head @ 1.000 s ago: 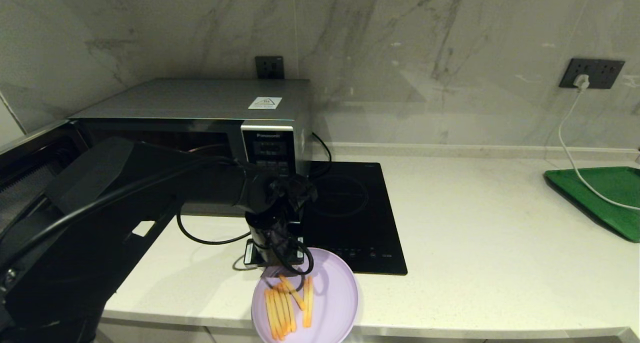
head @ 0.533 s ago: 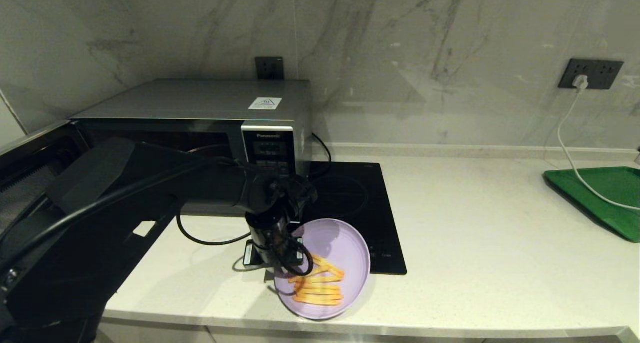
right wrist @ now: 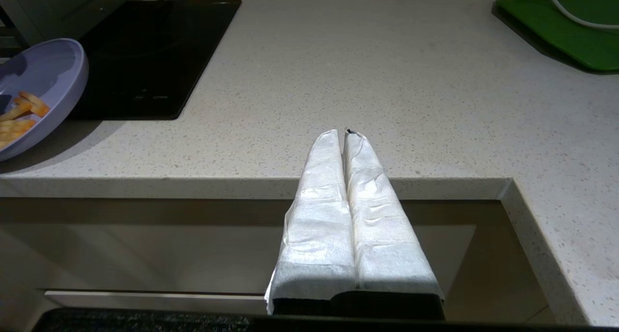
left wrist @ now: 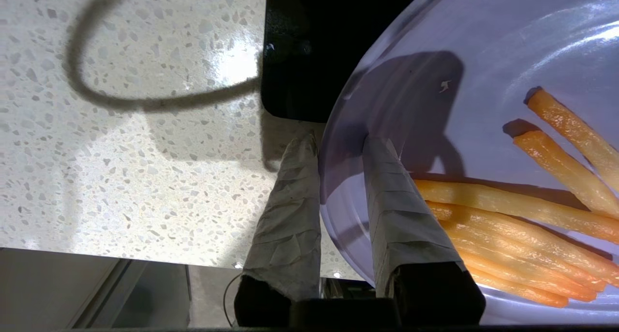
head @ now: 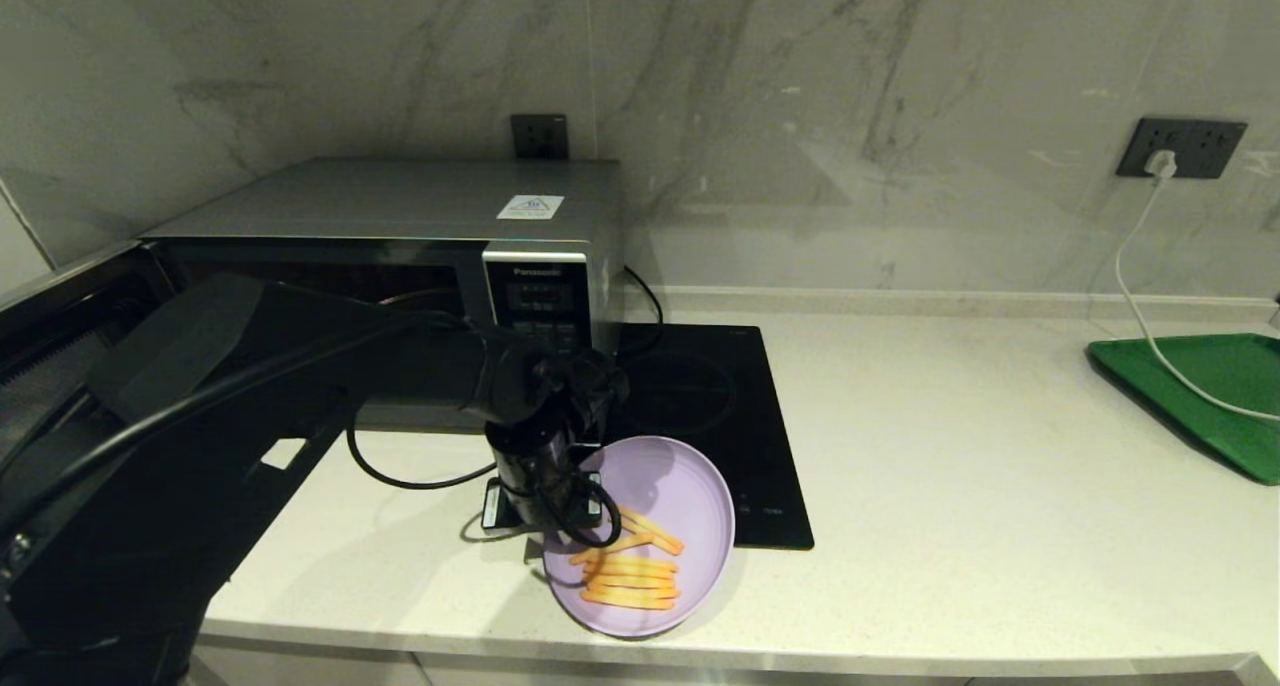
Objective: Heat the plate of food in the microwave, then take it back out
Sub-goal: Put the plate in the microwave oven
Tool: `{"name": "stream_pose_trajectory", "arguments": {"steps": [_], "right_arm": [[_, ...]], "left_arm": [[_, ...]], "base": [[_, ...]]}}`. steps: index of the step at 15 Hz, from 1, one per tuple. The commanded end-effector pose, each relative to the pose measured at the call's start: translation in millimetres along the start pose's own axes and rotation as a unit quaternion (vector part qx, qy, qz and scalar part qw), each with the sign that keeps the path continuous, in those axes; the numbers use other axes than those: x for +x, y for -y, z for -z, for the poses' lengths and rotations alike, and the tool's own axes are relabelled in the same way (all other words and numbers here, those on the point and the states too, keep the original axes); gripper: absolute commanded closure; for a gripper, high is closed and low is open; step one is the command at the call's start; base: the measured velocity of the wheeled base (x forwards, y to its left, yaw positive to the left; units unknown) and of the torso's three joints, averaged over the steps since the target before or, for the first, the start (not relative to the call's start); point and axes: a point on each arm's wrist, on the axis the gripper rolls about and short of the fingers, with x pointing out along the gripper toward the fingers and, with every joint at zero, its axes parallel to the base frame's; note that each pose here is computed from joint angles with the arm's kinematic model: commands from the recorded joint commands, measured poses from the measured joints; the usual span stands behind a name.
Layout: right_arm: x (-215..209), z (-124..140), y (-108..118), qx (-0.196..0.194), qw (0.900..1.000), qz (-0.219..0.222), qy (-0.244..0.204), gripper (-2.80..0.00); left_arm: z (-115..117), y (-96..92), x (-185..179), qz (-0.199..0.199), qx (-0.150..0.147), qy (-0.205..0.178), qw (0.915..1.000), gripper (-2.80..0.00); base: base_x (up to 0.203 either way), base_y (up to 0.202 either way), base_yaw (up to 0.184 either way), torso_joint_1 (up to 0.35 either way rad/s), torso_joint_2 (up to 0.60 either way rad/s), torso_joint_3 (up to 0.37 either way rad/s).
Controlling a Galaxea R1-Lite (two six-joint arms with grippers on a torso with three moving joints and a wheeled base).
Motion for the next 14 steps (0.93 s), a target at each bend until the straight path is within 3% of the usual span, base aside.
{"name": "stream_pose_trajectory", "arguments": {"steps": [1, 11, 14], "right_arm": [[0.0, 0.0, 0.0, 0.0, 1.0, 0.0, 0.0, 0.0], [0.0, 0.0, 0.1, 0.0, 1.0, -0.001, 0.0, 0.0], [0.0, 0.0, 0.1, 0.0, 1.0, -0.001, 0.0, 0.0]], "left_arm": [[-2.2, 0.5, -6.8, 0.007, -0.005, 0.008, 0.9999, 0.0], [-0.9, -1.6, -19.0, 0.045, -0.013, -0.007, 0.9989, 0.0], [-1.6, -4.2, -31.4, 0.102, -0.031, -0.032, 0.9938, 0.0]], "base": [[0.0, 0.0, 0.0, 0.0, 0.0, 0.0], [0.0, 0.0, 0.0, 0.0, 0.0, 0.0], [0.0, 0.0, 0.0, 0.0, 0.0, 0.0]]}}
